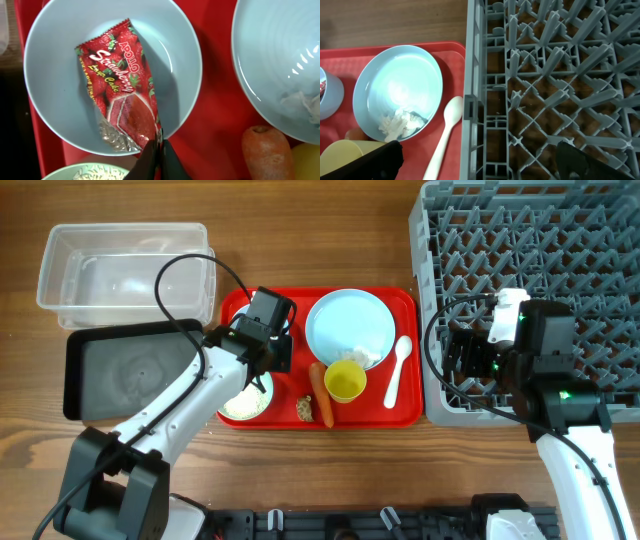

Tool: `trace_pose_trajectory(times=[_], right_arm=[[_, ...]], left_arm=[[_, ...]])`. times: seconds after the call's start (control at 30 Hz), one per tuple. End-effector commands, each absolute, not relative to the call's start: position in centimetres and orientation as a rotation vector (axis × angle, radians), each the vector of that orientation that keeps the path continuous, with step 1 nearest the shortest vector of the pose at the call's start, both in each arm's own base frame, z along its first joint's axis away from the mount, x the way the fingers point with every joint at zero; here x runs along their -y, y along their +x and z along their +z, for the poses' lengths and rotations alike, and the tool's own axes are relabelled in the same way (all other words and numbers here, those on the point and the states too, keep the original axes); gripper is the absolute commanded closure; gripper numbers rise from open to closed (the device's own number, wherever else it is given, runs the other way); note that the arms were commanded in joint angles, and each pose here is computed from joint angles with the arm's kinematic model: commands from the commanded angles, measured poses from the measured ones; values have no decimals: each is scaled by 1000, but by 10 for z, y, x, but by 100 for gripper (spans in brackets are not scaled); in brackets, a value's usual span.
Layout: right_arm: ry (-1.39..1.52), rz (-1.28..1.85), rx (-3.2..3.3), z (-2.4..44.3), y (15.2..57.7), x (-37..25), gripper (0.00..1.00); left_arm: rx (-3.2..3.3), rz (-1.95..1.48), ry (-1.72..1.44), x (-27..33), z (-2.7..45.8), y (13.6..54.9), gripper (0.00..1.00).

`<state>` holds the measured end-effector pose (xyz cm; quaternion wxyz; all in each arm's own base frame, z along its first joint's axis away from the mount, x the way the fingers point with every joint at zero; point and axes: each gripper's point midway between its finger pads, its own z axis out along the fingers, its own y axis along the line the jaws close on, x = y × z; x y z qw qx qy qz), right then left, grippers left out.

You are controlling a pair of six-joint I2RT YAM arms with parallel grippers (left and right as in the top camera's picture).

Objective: Sort waste into correct bins and load items into the dishwasher rack
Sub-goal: 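Grasp the red wrapper in the blue bowl with the left gripper, then carry the wrapper left and drop it into the clear bin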

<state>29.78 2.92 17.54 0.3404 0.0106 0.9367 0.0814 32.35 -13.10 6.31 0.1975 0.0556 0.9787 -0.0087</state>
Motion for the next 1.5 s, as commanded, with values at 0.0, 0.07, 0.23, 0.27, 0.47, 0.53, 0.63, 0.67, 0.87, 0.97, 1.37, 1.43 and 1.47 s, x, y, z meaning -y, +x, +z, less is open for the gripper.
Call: trace_pose_trajectory(times=[0.0, 0.07, 0.23, 0.27, 0.47, 0.53, 0.63, 0.67, 0.87, 0.97, 1.37, 1.43, 1.47], right_arm=[[37, 233, -2410, 186, 302, -31, 0], [38, 233, -2410, 186, 302, -31, 0], [37, 232, -2410, 186, 302, -31, 0], [37, 232, -2410, 186, 302, -31, 0], [37, 233, -2410, 186, 302, -31, 0], [37, 233, -2410, 186, 302, -31, 0], [37, 233, -2410, 186, 302, -31, 0], [37, 233, -2410, 186, 302, -31, 0], [37, 233, -2410, 186, 302, -31, 0], [38, 233, -2411, 186, 302, -31, 0], [37, 233, -2411, 186, 302, -31, 0], [37, 233, -2411, 186, 302, -31, 0], [37, 233, -2410, 186, 302, -31, 0]], left_arm=[[-2690, 31, 139, 126, 75, 334, 96], [-2640, 50, 121, 124, 91, 342, 96], [-2427, 169, -16, 94, 158, 370, 96], [-2389, 179, -51, 87, 170, 374, 96], [-2190, 154, -257, 38, 223, 397, 96], [-2133, 160, -327, 17, 233, 407, 96], [-2083, 179, -402, -8, 236, 419, 96], [-2068, 183, -433, -18, 235, 424, 96], [-2047, 150, -500, -50, 217, 449, 96], [-2059, 131, -513, -58, 205, 457, 72], [-2081, 29, -410, -19, 218, 451, 39], [-2128, -85, -319, 13, 214, 447, 39], [-2147, -126, -285, 26, 212, 446, 39]])
